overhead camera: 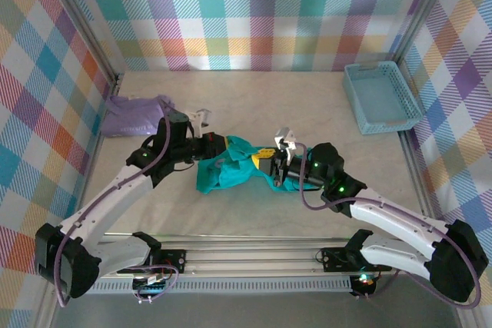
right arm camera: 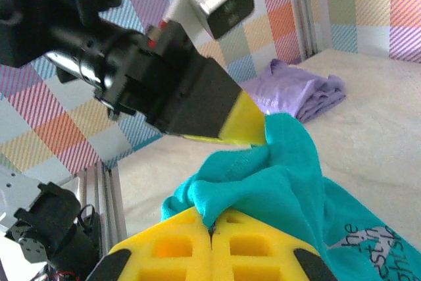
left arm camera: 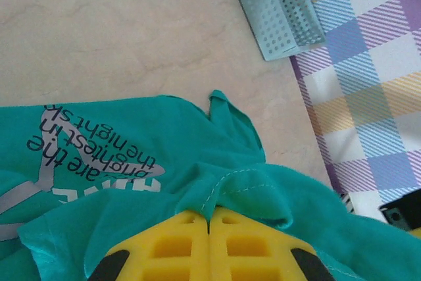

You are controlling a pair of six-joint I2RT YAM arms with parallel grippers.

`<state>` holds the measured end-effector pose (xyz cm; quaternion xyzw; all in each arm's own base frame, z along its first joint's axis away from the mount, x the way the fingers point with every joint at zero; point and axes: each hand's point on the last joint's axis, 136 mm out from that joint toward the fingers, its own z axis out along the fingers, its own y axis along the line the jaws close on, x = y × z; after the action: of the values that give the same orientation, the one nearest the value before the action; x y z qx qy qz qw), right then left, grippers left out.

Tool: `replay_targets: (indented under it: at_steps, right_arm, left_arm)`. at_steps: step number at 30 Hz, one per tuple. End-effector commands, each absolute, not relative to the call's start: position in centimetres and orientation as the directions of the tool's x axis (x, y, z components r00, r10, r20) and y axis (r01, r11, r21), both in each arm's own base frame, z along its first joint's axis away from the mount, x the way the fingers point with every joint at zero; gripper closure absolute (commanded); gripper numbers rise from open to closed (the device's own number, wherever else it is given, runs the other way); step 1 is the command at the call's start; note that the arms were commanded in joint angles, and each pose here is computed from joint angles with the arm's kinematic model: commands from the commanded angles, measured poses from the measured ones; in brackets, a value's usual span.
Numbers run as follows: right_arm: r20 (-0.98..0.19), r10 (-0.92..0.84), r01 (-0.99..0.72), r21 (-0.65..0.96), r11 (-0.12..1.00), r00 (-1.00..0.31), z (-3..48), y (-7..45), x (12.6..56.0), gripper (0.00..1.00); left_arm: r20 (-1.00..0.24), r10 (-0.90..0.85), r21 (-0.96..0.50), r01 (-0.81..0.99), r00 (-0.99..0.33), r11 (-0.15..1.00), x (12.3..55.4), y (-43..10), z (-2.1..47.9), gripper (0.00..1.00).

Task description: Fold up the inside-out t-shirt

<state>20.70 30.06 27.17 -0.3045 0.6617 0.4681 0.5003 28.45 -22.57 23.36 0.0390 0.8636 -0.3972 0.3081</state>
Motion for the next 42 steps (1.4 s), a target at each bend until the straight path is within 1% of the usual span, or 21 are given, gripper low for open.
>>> replay_targets:
  at_steps: [1, 5, 7, 9, 15, 18, 21, 23, 25, 28, 30, 31, 36, 42]
  right_arm:
    - [-0.958, 0.164, -0.881, 0.28, 0.382, -0.234, 29.8, 28.8, 20.6, 1.0]
    - [-0.955, 0.171, -0.815, 0.295, 0.499, -0.241, 28.4, 26.7, 21.5, 1.0]
    - [-0.95, 0.175, -0.771, 0.313, 0.554, -0.26, 27.6, 25.7, 22.1, 1.0]
    - [-0.945, 0.174, -0.746, 0.326, 0.581, -0.278, 26.8, 25.2, 22.3, 1.0]
    - [-0.935, 0.075, -0.757, 0.326, 0.567, -0.347, 24.3, 26.7, 22.6, 1.0]
    - [-0.919, -0.023, -0.738, 0.3, 0.604, -0.393, 22.8, 27.1, 23.4, 0.91]
    - [-0.899, -0.139, -0.757, 0.258, 0.6, -0.416, 21.4, 27.8, 23.4, 0.8]
    - [-0.899, -0.208, -0.788, 0.205, 0.581, -0.387, 21.2, 27.9, 23.1, 0.73]
    - [-0.904, -0.258, -0.809, 0.142, 0.57, -0.34, 21.4, 27.6, 22.9, 0.68]
    - [-0.905, -0.321, -0.826, 0.056, 0.56, -0.279, 21.8, 27.1, 22.8, 0.63]
    - [-0.904, -0.336, -0.83, 0.036, 0.557, -0.265, 22.5, 27.0, 22.9, 0.6]
    - [-0.905, -0.355, -0.838, 0.003, 0.546, -0.235, 22.9, 27.0, 22.9, 0.59]
    - [-0.925, -0.323, -0.847, -0.003, 0.531, -0.199, 25.4, 27.8, 23.3, 0.54]
    - [-0.913, -0.358, -0.859, -0.014, 0.511, -0.198, 25.1, 29.4, 24.6, 0.5]
  left_arm:
    - [-0.573, -0.169, -0.627, 0.296, -0.802, 0.72, 28.9, -21.7, 23.0, 1.0]
    - [-0.544, -0.249, -0.645, 0.209, -0.801, 0.735, 30.2, -20.0, 22.5, 1.0]
    - [-0.533, -0.266, -0.663, 0.202, -0.804, 0.721, 30.4, -19.8, 22.5, 1.0]
    - [-0.553, -0.261, -0.68, 0.248, -0.791, 0.689, 30.6, -20.4, 23.3, 1.0]
    - [-0.593, -0.208, -0.752, 0.441, -0.778, 0.49, 29.0, -23.8, 27.5, 1.0]
    - [-0.626, -0.171, -0.75, 0.527, -0.761, 0.4, 27.3, -25.0, 29.6, 1.0]
    - [-0.652, -0.136, -0.737, 0.58, -0.746, 0.347, 26.1, -25.8, 31.0, 1.0]
    - [-0.656, -0.127, -0.73, 0.582, -0.744, 0.358, 25.9, -25.8, 31.0, 1.0]
    - [-0.656, -0.119, -0.725, 0.578, -0.746, 0.374, 26.0, -25.7, 30.7, 1.0]
    - [-0.651, -0.111, -0.727, 0.574, -0.751, 0.377, 26.1, -25.8, 30.5, 1.0]
    - [-0.649, -0.107, -0.727, 0.572, -0.753, 0.38, 26.1, -25.9, 30.4, 1.0]
    - [-0.649, -0.104, -0.726, 0.572, -0.754, 0.382, 26.1, -25.9, 30.3, 1.0]
    - [-0.648, -0.093, -0.724, 0.572, -0.756, 0.386, 25.9, -26.0, 30.1, 1.0]
    - [-0.647, -0.08, -0.721, 0.575, -0.758, 0.386, 25.6, -26.2, 30.0, 1.0]
